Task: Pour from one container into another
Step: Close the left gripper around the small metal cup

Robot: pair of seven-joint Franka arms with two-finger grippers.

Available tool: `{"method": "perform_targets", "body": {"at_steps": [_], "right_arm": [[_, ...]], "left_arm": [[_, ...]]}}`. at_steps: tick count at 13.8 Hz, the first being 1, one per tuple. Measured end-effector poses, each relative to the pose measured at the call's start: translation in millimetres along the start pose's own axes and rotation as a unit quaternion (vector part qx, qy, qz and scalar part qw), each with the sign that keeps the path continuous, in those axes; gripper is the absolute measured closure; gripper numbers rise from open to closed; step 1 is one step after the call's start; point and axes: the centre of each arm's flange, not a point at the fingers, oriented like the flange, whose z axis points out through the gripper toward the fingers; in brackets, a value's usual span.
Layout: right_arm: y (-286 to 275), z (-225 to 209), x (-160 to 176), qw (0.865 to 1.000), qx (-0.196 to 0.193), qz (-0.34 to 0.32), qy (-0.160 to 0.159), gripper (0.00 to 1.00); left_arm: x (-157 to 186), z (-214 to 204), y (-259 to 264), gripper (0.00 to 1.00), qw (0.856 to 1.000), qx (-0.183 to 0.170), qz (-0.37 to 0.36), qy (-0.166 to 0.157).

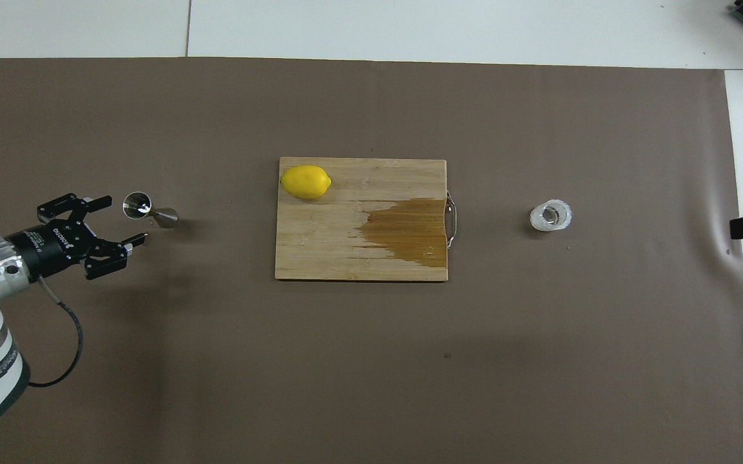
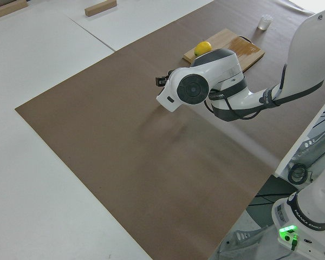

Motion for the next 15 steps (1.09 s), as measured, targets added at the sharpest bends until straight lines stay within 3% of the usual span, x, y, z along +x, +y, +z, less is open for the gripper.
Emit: {"method": "perform_targets", "body": {"at_steps": [11, 15], "right_arm": [[0.0, 0.0, 0.0, 1.000, 0.000, 0.000, 0.000, 0.00], [0.0, 0.0, 0.0, 1.000, 0.000, 0.000, 0.000, 0.00]], "left_arm": [[-5.5, 7.1, -6.7, 0.01, 1.000, -0.003, 0.024, 0.001], [-5.2, 6.5, -5.8, 0.14, 1.000, -0.009, 0.025, 0.003]]}}
